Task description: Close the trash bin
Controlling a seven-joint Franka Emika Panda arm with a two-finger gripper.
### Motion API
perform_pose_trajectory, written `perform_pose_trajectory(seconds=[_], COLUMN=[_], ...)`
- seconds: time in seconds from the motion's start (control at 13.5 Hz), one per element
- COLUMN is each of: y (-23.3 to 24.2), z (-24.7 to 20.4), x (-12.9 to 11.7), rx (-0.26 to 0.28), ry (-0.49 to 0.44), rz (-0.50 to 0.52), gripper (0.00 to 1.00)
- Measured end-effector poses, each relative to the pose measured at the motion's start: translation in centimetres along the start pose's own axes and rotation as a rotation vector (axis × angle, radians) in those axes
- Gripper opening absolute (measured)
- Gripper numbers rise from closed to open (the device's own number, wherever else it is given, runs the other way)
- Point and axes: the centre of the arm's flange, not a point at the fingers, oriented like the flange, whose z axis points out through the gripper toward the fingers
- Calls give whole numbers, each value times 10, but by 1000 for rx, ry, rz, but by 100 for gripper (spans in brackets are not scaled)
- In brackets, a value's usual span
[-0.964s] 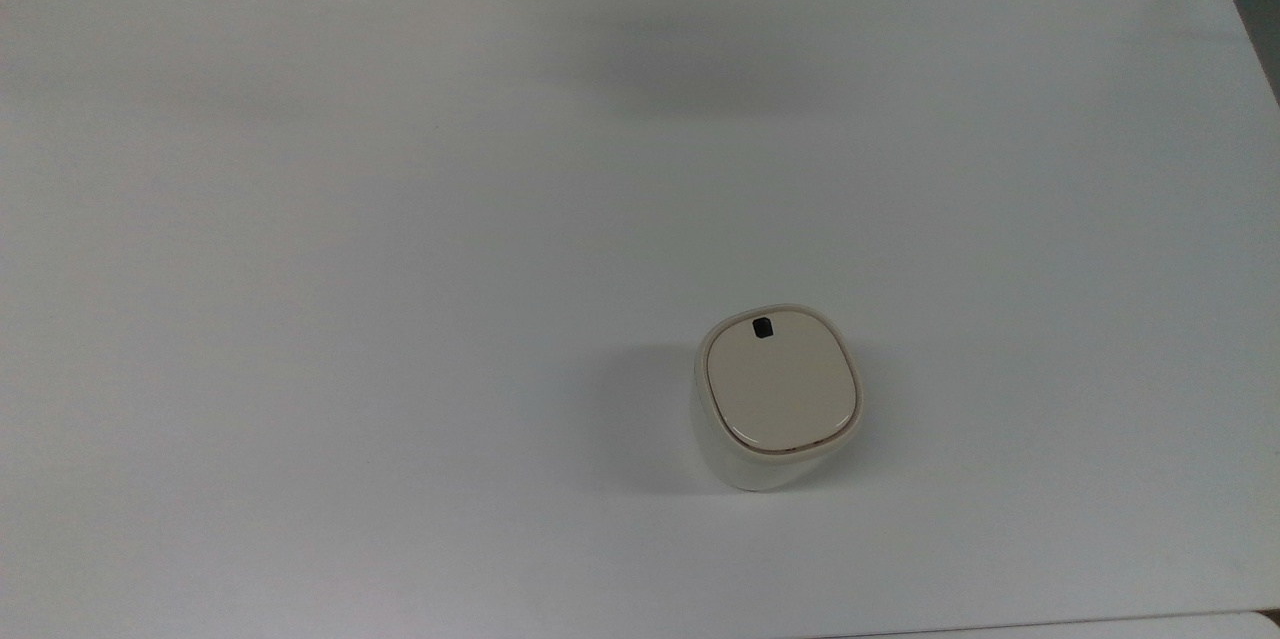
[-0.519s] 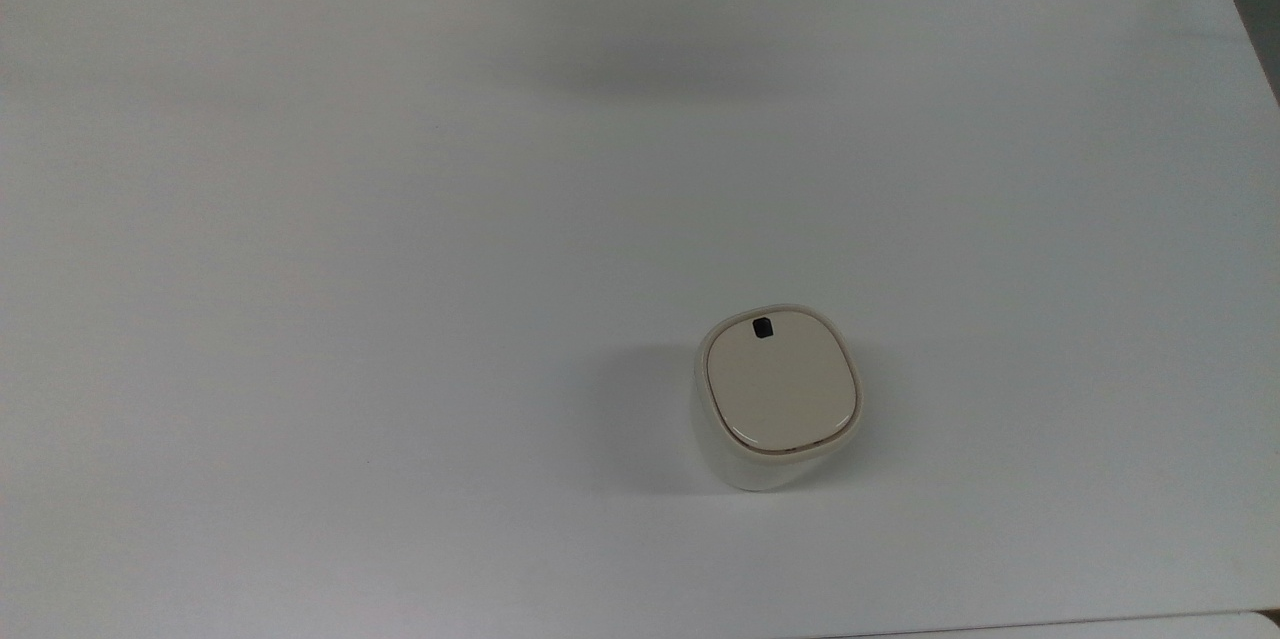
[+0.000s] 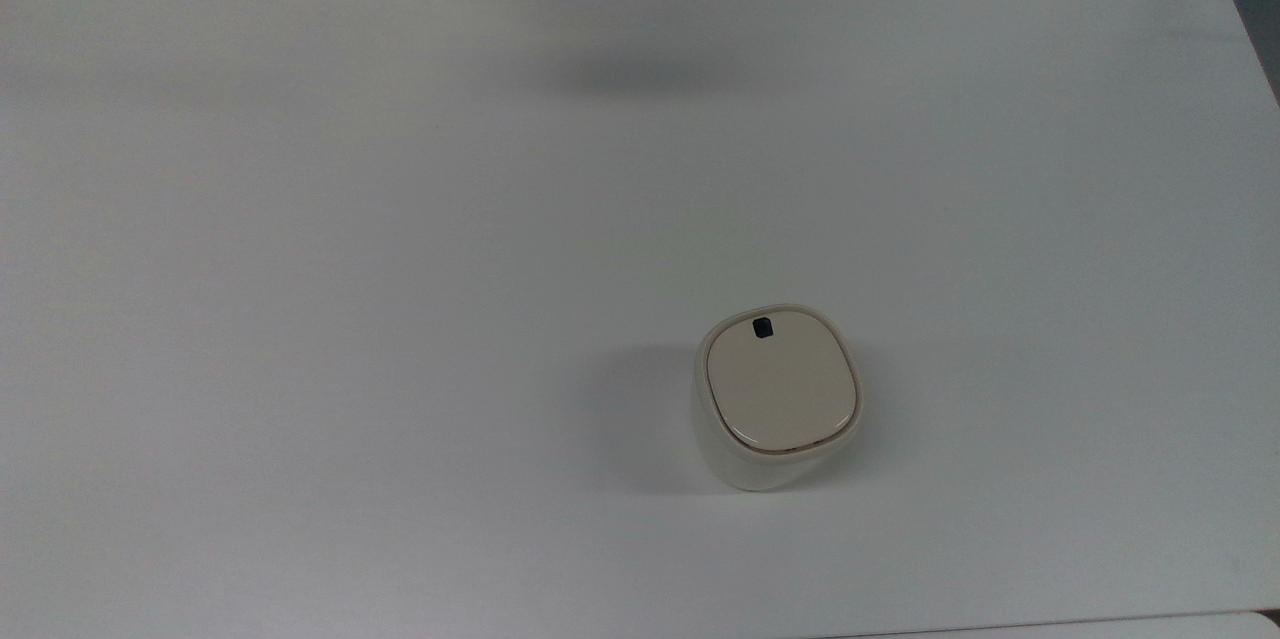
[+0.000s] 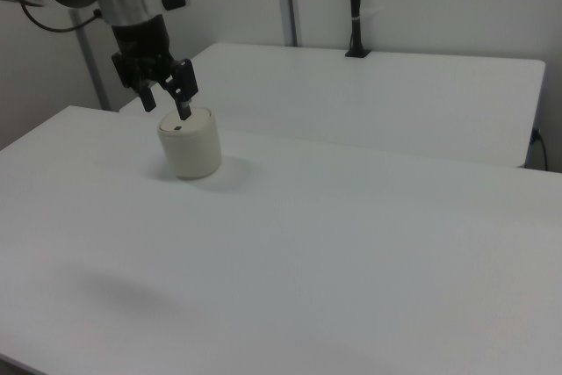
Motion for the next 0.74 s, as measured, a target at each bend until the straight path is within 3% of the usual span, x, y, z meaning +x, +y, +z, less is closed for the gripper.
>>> perform_pose_trajectory(seconds=[0.15,0.22,0.74], y=[2,4,8], z=[7,10,24], x=[3,6,16], rx=[-1,-1,-4], ry=[-13,-18,-34], rz=[1,4,9], gripper=[97,100,100])
